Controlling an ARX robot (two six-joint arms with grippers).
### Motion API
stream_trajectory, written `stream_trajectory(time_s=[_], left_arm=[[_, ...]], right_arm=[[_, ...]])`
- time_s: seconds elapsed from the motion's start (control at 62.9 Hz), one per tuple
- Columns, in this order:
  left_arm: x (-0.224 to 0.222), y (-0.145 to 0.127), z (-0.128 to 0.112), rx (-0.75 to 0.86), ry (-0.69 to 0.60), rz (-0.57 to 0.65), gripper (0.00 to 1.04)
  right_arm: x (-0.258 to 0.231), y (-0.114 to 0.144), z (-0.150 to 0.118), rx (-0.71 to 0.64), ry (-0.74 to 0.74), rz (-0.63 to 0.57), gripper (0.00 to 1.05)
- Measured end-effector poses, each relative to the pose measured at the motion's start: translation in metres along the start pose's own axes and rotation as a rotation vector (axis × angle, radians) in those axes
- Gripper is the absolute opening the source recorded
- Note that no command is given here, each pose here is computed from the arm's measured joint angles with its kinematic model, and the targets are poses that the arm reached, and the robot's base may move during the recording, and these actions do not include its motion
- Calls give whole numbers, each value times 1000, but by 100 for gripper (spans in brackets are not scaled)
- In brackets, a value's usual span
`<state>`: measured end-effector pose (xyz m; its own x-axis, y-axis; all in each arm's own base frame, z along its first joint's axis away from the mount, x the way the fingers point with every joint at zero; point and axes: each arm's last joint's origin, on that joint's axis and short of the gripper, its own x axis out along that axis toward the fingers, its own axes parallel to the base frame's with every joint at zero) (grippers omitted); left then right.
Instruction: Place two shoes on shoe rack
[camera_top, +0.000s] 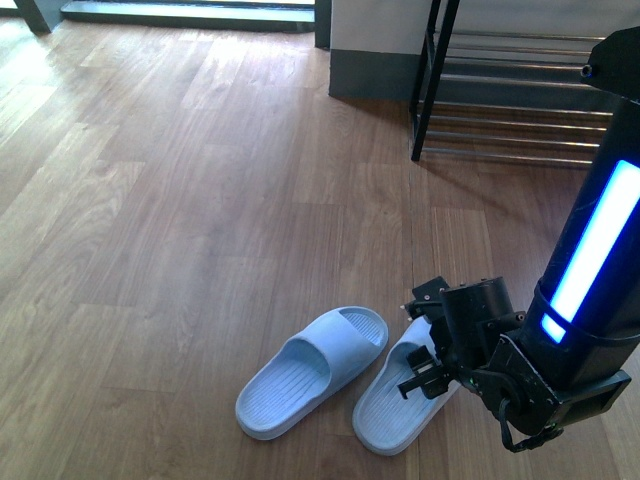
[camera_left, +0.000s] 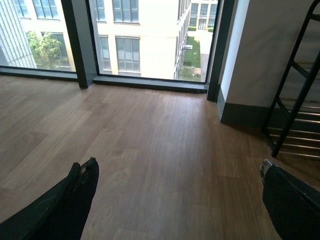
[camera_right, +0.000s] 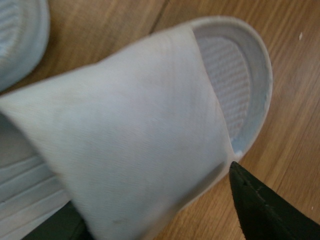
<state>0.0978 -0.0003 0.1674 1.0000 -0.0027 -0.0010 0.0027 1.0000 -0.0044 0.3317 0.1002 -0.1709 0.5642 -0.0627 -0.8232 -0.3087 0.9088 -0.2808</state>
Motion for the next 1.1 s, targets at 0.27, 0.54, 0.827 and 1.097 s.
stream_trajectory(time_s=[0.27, 0.54, 0.827, 1.097], left_arm=[[0, 0, 0, 0, 0, 0, 95], [0, 0, 0, 0, 0, 0, 95], [0, 0, 0, 0, 0, 0, 95], [0, 0, 0, 0, 0, 0, 95]], right_arm=[[-1, -12, -23, 288, 134, 2, 95], [0, -11, -33, 522, 174, 4, 79], [3, -19, -37, 566, 173, 28, 31], [-8, -24, -37, 500, 68, -49, 2]])
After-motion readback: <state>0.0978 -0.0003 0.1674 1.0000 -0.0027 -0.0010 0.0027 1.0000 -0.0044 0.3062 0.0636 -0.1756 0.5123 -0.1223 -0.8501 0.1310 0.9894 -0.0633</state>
